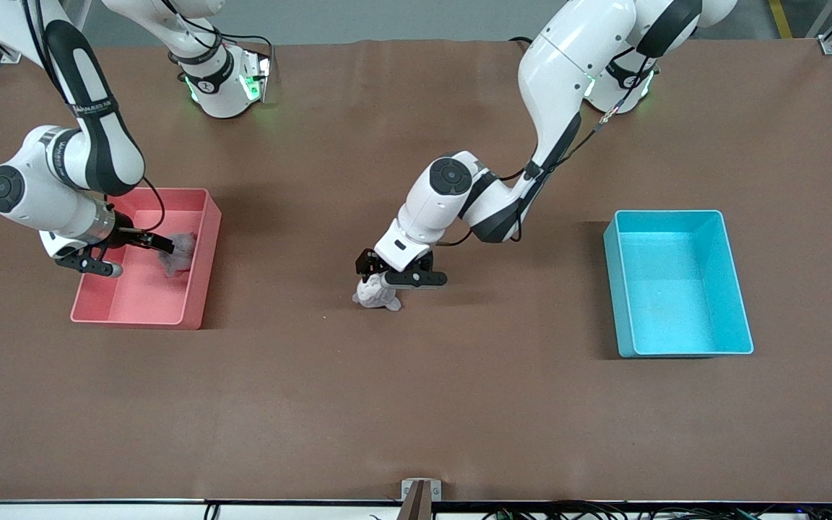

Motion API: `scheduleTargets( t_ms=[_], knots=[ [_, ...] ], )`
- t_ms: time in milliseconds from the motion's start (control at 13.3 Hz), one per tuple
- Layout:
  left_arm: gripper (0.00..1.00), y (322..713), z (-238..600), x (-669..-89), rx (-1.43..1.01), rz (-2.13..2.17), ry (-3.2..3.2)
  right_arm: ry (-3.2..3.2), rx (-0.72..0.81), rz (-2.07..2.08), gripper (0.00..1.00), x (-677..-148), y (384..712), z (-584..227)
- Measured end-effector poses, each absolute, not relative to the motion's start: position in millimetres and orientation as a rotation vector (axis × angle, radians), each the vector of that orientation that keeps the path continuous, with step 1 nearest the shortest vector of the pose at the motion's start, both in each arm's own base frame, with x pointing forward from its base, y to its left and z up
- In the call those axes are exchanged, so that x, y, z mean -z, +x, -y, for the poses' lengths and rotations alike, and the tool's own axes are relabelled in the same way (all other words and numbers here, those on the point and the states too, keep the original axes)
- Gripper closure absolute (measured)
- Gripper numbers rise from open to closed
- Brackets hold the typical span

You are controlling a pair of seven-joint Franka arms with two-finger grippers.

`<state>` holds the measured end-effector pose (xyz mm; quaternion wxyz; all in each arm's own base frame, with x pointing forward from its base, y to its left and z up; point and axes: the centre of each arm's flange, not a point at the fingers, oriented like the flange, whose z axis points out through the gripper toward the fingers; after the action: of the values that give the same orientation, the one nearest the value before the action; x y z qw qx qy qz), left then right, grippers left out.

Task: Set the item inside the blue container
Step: 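Grasp the plush with the left gripper while the right gripper reenters the box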

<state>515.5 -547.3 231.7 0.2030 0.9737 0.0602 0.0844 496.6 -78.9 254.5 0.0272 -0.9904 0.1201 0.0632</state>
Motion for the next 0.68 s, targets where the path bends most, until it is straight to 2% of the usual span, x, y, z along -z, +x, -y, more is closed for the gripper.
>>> scheduleTargets(
  t_ms=[677],
  knots=[
    [0.0, 520, 559, -194, -0.207, -0.217, 2.716, -3.042, -0.176, -0.404, 0.0, -223, 493, 70]
  ],
)
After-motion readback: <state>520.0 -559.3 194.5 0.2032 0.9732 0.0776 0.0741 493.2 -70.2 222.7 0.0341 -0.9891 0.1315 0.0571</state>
